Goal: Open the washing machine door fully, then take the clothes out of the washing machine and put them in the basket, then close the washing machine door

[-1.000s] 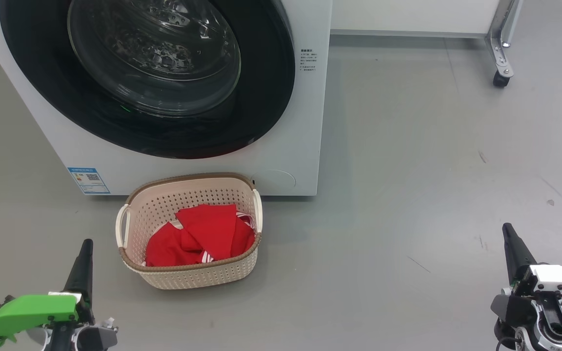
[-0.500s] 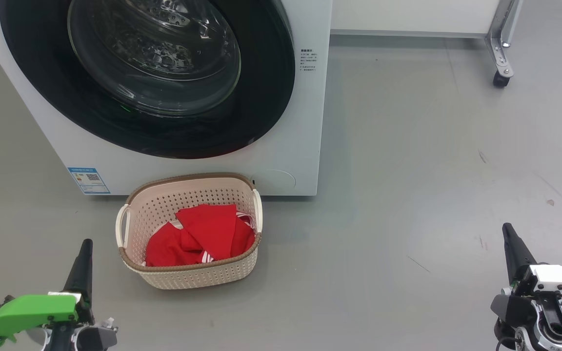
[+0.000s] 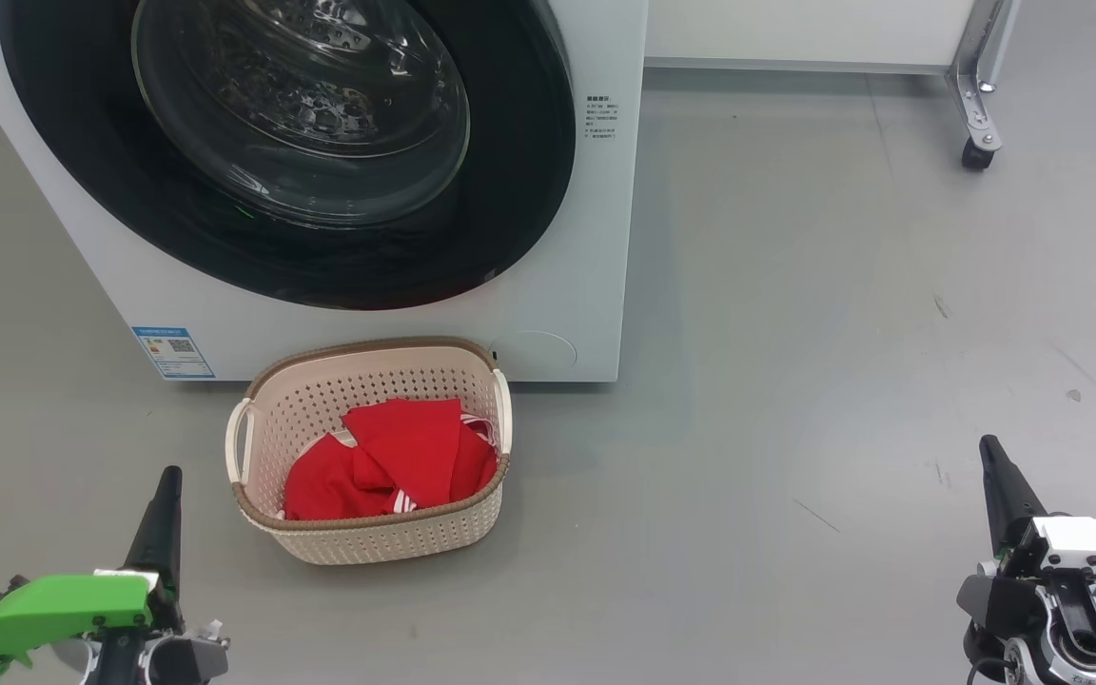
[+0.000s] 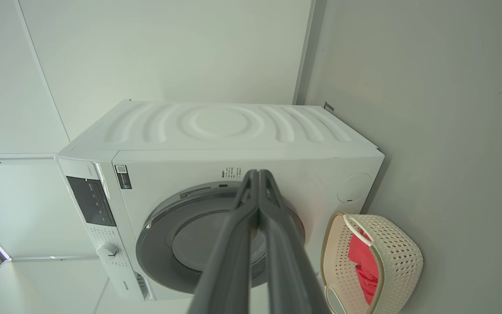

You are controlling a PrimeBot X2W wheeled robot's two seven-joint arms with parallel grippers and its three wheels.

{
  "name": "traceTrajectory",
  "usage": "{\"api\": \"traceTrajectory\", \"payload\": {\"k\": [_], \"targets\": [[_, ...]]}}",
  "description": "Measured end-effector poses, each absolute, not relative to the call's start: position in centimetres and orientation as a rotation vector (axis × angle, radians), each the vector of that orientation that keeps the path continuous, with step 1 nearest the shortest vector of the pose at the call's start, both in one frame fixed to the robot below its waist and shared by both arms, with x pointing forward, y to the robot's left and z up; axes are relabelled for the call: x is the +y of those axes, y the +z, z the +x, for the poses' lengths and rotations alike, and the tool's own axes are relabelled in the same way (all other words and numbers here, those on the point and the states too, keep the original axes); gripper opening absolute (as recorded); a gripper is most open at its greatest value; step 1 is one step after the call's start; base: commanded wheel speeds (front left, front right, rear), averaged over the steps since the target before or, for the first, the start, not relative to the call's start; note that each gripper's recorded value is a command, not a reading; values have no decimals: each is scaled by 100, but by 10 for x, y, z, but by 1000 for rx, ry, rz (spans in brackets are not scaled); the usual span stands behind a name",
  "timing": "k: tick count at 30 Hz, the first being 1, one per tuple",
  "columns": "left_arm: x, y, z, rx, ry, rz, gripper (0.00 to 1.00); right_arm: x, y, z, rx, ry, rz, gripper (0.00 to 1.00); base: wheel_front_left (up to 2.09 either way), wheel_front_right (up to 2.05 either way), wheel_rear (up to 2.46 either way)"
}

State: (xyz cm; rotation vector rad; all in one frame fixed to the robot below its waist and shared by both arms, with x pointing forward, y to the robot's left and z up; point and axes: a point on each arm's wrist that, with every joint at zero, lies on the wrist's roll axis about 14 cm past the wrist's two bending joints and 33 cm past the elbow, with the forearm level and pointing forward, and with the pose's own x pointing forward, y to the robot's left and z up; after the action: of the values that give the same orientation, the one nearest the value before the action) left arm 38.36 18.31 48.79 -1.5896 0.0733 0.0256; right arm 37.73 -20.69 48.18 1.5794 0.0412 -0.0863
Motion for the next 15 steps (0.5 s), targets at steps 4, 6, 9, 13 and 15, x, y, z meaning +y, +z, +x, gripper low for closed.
{"api": "traceTrajectory", "payload": {"k": [4, 6, 9, 13, 15], "targets": [[183, 488, 384, 73, 26, -1590, 0, -207, 482, 377, 41, -86, 1579, 0, 0, 0, 0], [183, 488, 384, 73, 26, -1590, 0, -207, 482, 377, 41, -86, 1580, 0, 0, 0, 0], [183, 488, 384, 72, 26, -1590, 0, -207, 482, 377, 41, -86, 1580, 0, 0, 0, 0], [184, 488, 384, 72, 26, -1590, 0, -207, 482, 377, 41, -86, 1580, 0, 0, 0, 0], [184, 488, 384, 72, 26, -1590, 0, -207, 482, 377, 41, -86, 1580, 0, 0, 0, 0]]}}
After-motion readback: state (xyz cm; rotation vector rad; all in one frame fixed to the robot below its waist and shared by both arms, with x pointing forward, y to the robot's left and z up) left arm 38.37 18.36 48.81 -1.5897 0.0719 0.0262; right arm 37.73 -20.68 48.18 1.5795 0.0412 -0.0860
